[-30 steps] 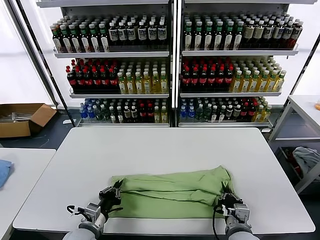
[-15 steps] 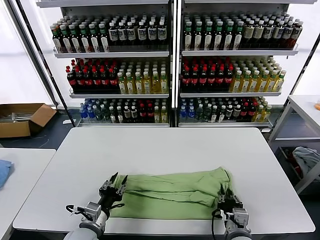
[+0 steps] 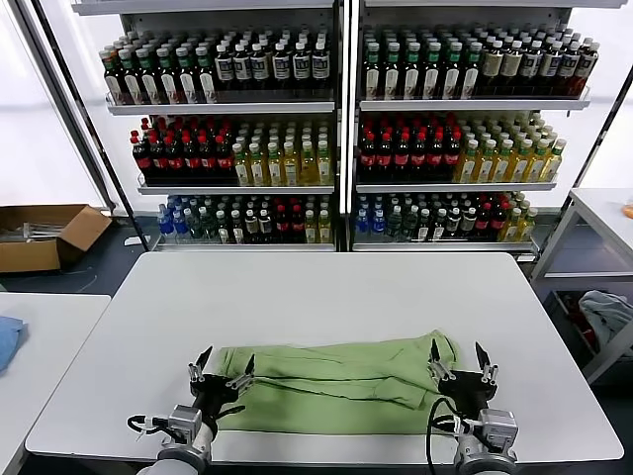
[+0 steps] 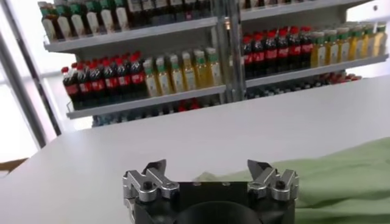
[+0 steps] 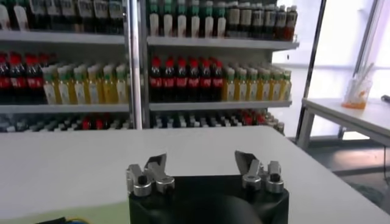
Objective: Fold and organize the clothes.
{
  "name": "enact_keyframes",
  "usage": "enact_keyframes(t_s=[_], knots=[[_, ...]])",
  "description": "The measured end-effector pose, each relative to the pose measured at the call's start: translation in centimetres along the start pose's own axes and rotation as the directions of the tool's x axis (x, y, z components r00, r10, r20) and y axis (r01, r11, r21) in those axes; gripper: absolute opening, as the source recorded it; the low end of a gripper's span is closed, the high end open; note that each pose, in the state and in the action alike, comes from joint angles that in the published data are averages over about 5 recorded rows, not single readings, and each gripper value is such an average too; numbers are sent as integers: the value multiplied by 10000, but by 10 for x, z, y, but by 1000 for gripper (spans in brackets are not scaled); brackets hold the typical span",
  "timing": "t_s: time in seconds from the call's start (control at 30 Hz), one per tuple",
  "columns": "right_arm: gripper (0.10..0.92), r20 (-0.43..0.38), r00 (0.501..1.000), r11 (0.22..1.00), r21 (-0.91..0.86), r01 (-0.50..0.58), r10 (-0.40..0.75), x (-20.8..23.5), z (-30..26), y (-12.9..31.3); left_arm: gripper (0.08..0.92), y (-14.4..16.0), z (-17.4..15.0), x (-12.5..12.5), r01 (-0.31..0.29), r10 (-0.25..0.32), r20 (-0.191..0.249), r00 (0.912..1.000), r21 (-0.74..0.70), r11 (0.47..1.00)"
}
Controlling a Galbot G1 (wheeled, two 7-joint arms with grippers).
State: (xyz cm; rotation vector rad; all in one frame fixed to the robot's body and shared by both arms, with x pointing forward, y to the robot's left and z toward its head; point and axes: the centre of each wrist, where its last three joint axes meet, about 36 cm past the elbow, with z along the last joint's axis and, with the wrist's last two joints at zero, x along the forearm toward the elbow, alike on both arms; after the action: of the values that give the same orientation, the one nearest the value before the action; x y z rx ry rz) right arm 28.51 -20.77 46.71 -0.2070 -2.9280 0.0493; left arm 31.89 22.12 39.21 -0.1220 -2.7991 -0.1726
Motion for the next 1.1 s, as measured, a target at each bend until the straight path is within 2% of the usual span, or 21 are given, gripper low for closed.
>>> enact_keyframes(t_s=[0.5,0.6,0.8,1.1], knots=[[823,362,9992,9998,-89,169,-166,13,-8,6,823,4,14,-7,533,-381,-960,9947,1613,9855],[823,399,9990,9998,-99,188,-184,14,-10,7,801,4,17,-7,553,-353,-1121,9931,1808,9820],[823,489,9987,9998,-80,172,-168,15,-12,6,645,3,22,-7,472,-190,-1328,9910,2128,9760],[823,653,9978,9999,-34,130,-128,16,-18,3,385,3,24,-6,383,-49,-1396,9902,2375,9706]])
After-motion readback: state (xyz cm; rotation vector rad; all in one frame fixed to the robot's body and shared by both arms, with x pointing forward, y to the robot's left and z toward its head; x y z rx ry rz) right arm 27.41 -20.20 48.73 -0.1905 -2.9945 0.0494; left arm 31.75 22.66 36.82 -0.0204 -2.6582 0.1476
